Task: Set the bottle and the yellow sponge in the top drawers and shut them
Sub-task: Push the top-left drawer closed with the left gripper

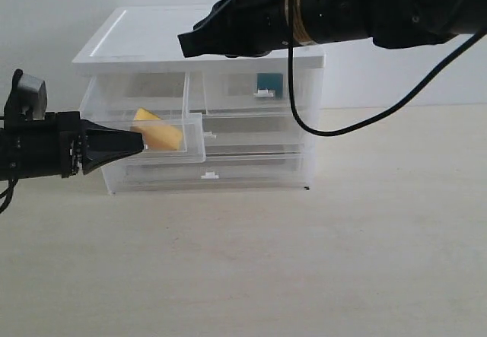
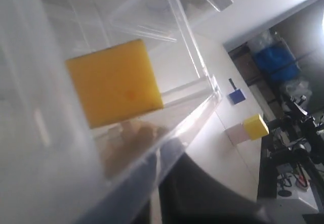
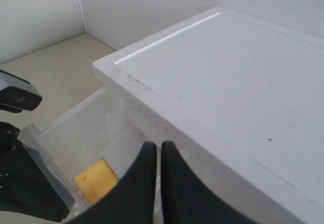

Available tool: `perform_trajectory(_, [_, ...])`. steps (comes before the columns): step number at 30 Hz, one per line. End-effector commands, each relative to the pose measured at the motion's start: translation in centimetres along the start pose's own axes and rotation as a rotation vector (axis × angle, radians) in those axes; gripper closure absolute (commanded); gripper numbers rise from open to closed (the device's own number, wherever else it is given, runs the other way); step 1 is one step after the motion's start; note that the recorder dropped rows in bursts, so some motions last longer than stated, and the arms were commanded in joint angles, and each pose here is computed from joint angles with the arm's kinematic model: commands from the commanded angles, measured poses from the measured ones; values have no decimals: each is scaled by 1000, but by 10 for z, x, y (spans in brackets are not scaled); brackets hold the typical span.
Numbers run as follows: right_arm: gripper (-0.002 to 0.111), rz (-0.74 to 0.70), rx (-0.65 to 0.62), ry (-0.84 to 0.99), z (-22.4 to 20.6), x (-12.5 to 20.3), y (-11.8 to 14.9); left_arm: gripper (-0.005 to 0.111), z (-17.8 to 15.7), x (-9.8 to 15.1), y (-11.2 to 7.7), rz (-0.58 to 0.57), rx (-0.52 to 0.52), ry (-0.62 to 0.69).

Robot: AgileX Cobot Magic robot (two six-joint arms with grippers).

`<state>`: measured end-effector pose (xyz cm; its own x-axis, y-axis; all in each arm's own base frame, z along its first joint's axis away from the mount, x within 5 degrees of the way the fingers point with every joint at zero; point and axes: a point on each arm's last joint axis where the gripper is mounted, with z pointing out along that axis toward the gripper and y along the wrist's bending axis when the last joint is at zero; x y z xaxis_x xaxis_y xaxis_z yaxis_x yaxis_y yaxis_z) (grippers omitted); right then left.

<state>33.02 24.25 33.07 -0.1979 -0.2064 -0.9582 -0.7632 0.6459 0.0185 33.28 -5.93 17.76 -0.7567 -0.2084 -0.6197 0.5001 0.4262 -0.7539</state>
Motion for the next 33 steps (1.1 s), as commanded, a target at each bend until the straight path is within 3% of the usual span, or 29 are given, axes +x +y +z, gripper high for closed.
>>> perform_trajectory(1, [108,-18,13,-7,-4,-2,-2,103,-2,-41,0,61,-129,-125])
perform_trajectory(6, [108,-43,30,1,-4,1,-3,103,-6,-58,-21,114,-94,-144])
perform_trajectory(10, [108,-59,68,37,-3,14,-6,103,-13,-69,-32,162,-162,-176])
perform_trajectory(18, [108,-51,165,160,-1,58,-25,103,-11,-70,-16,132,-226,-184])
perform_trajectory(24, [108,-40,148,186,5,68,-27,103,-4,-80,-3,118,-226,-190])
perform_trajectory(29, [108,-39,138,187,6,68,-26,103,-6,-94,-14,155,-212,-218])
perform_trajectory(33, [108,-38,140,186,6,68,-26,103,-12,-98,-23,198,-264,-218])
